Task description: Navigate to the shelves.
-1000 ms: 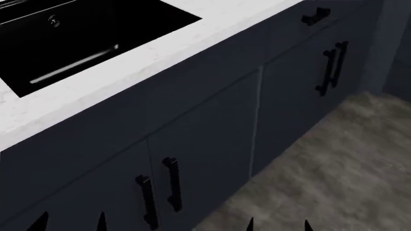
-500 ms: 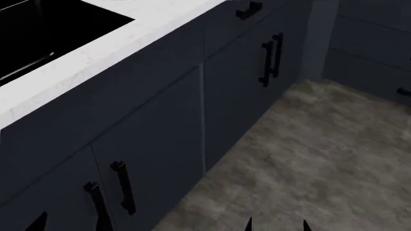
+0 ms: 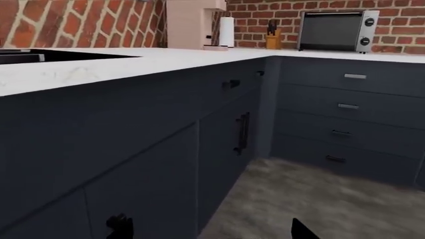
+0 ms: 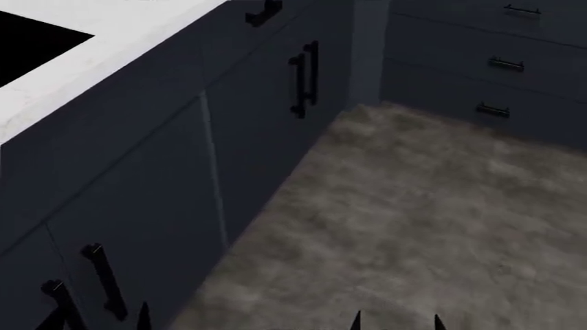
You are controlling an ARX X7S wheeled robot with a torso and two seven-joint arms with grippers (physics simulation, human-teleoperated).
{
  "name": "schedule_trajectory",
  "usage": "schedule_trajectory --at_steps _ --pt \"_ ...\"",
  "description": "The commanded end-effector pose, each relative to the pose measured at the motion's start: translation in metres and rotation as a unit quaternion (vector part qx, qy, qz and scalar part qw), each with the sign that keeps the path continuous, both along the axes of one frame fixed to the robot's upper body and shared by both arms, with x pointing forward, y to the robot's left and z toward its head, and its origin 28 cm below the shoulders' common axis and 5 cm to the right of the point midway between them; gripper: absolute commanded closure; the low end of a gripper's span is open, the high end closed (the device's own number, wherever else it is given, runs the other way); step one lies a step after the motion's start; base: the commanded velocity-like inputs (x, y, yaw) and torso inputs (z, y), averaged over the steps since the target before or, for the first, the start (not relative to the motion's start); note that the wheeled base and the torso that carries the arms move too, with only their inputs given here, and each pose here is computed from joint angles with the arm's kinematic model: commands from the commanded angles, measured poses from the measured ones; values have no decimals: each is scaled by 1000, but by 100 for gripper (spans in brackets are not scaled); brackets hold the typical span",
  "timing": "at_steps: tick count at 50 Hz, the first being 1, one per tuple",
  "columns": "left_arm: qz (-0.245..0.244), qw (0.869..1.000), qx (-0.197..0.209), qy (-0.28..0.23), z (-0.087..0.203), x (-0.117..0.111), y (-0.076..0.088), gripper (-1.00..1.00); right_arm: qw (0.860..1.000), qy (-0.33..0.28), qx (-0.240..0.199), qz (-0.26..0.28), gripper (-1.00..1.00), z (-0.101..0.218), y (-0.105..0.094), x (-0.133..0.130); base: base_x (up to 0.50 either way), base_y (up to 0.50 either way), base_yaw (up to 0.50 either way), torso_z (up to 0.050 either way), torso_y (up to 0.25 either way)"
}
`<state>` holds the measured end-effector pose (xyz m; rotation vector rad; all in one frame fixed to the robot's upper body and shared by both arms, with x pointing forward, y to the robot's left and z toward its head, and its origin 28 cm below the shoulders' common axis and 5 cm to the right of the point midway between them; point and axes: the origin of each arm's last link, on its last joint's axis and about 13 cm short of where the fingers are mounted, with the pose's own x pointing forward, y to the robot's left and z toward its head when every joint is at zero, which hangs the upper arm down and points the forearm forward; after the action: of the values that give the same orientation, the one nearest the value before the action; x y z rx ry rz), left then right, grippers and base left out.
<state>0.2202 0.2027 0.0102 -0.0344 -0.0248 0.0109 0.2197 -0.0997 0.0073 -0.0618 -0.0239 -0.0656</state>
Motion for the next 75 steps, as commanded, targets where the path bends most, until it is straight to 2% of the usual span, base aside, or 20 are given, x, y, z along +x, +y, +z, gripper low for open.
schedule_trajectory --at_steps 1,63,75 --pt "0 1000 -1 1 0 1 0 -100 1000 0 1 -1 -100 0 0 0 -8 18 -500 0 0" --pt "1 1000 -2 0 -1 3 -1 -100 1000 -3 3 -4 -100 -1 -2 2 -4 18 -500 0 0" --pt "1 1000 -4 2 -3 5 -1 -100 1000 -7 15 -10 -100 -2 -3 3 0 2 -49 0 0"
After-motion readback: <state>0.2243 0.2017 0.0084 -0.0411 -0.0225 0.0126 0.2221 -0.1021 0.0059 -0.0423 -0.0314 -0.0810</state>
